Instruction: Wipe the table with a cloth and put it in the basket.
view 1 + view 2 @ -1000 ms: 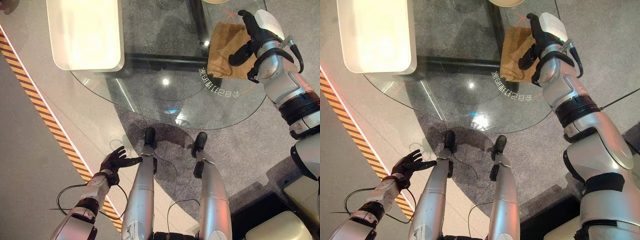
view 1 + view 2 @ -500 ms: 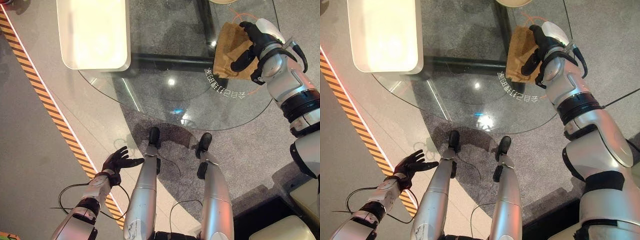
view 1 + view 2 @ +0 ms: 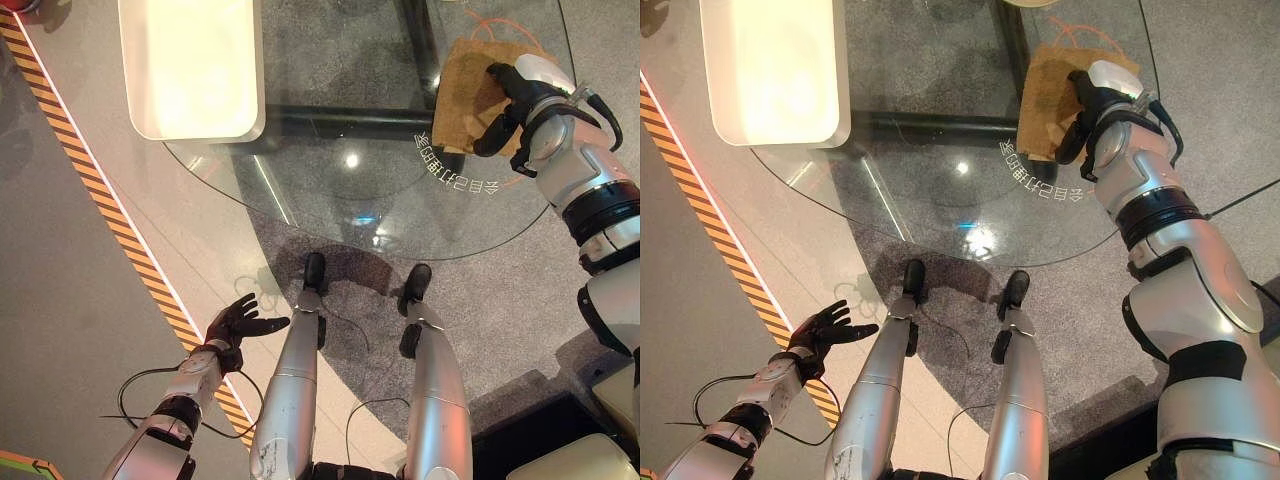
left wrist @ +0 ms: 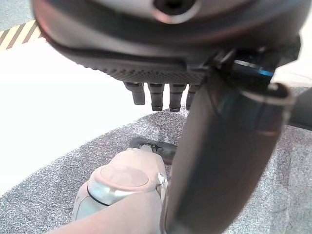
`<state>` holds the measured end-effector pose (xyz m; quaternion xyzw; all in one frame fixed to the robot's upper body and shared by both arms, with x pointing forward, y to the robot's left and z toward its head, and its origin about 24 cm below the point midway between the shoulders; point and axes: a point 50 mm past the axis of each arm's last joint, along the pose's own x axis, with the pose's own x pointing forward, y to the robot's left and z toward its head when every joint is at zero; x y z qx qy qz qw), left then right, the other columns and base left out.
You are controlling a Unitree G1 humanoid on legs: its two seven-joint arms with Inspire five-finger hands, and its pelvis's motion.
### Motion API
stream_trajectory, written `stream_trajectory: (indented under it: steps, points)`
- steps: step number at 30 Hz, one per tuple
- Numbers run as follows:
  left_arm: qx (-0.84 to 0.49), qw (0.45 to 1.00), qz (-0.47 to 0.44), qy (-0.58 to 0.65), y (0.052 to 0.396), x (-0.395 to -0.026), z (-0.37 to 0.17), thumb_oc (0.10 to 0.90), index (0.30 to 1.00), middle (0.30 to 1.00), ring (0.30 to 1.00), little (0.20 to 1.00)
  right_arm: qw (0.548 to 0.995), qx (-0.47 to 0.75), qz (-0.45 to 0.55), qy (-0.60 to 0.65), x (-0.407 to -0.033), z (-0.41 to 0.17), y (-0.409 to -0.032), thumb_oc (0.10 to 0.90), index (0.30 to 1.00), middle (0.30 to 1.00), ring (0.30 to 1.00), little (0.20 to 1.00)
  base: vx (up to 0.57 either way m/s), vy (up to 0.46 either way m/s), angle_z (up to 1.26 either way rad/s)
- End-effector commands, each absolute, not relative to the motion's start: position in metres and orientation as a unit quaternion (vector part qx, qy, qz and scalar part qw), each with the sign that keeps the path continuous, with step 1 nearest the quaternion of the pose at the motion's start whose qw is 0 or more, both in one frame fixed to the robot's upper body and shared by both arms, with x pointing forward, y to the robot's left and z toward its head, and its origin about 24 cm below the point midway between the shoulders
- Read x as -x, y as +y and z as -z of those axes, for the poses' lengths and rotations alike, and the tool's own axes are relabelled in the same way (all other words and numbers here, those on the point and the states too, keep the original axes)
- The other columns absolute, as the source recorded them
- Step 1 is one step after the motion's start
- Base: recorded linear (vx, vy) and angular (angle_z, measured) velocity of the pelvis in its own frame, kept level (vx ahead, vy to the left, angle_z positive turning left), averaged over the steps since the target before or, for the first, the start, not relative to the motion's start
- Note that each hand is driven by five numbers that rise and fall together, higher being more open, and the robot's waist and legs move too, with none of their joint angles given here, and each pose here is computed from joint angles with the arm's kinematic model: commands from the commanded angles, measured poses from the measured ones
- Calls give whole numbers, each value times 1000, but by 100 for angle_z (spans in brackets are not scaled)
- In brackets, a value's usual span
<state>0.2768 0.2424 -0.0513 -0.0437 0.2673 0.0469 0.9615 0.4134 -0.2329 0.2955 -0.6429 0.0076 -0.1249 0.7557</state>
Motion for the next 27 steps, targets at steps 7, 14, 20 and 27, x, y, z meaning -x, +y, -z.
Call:
stream_trajectory:
  steps: [7,14,20,27]
  points:
    - [24,950,-55,307,256,-248,69,800,900,900,900,900,684,665,279,-111,-388,-384,-245,800,900,900,900,900,0,0,0]
    - [23,950,-52,308,257,-250,67,800,900,900,900,900,672,668,298,-119,-385,-390,-247,800,900,900,900,900,0,0,0]
    - [24,950,-46,306,254,-251,67,800,900,900,900,900,679,666,294,-100,-386,-386,-251,800,900,900,900,900,0,0,0]
    - [26,951,-40,305,256,-252,66,800,900,900,900,900,688,669,273,-69,-390,-379,-254,800,900,900,900,900,3,-5,1]
